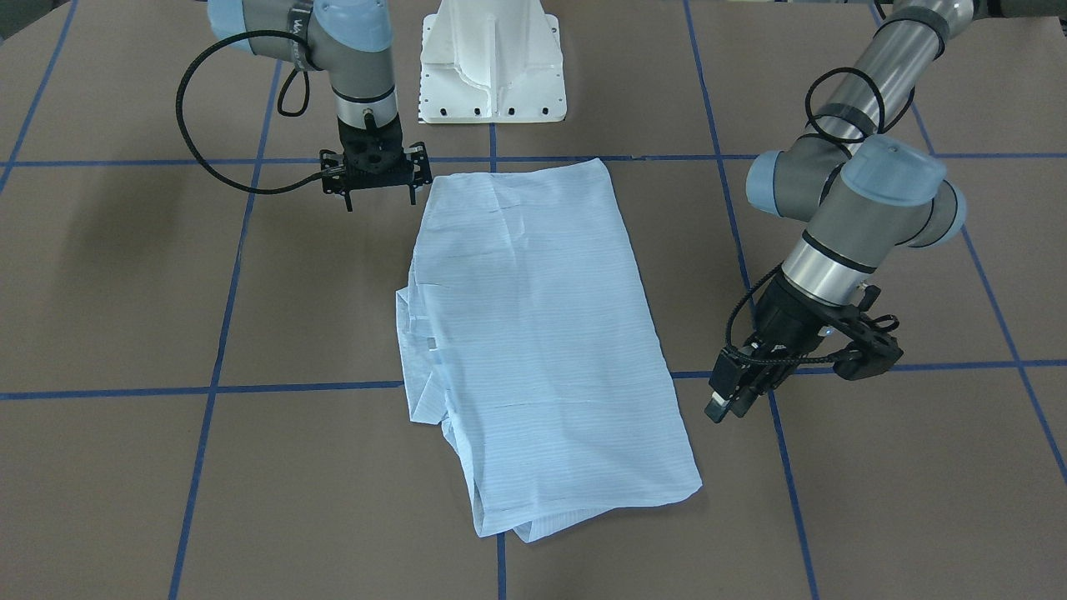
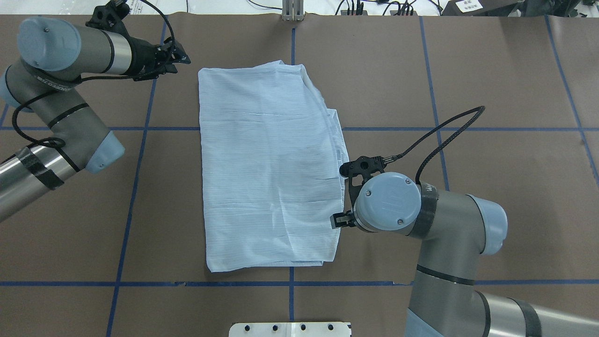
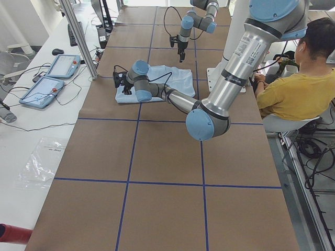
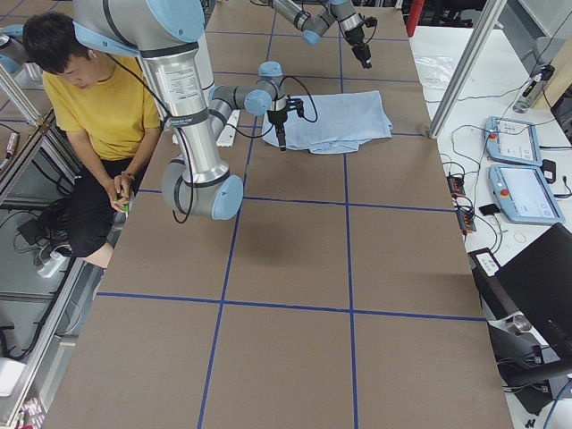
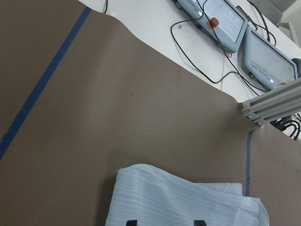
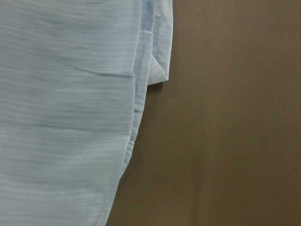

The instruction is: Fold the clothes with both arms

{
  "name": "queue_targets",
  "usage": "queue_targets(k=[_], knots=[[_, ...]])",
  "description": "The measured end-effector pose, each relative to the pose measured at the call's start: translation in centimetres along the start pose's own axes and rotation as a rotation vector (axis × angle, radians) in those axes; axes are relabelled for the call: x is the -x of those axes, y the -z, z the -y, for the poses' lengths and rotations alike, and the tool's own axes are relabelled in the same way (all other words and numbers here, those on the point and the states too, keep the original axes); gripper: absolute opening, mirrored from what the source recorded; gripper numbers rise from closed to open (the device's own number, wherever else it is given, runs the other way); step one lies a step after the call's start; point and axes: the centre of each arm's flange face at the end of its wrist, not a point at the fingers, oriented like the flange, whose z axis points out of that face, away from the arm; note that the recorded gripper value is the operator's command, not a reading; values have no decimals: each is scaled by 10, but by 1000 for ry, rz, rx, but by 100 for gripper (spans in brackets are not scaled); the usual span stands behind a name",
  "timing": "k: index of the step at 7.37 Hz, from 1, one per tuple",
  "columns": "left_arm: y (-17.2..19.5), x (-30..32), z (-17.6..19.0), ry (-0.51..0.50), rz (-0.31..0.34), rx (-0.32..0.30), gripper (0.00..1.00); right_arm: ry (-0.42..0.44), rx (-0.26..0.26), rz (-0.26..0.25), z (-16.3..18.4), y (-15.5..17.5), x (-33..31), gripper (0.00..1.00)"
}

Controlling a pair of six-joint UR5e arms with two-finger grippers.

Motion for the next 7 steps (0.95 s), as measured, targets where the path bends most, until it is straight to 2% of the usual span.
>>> queue_targets(k=[2, 3, 4, 6, 7], knots=[[3, -1, 0, 0, 0, 1, 50, -60, -5, 4, 12, -4, 23, 100], [4, -2, -1, 1, 1, 5, 51, -170, -7, 17, 14, -1, 31, 100], [6, -2, -2, 1, 1, 9, 50, -360, -10, 58, 11, 3, 41, 99], [7, -1, -2, 0, 2, 11, 50, -811, 19, 175, -10, 4, 62, 98], [7, -1, -2, 0, 2, 10, 50, -989, 19, 198, -20, 2, 69, 97]])
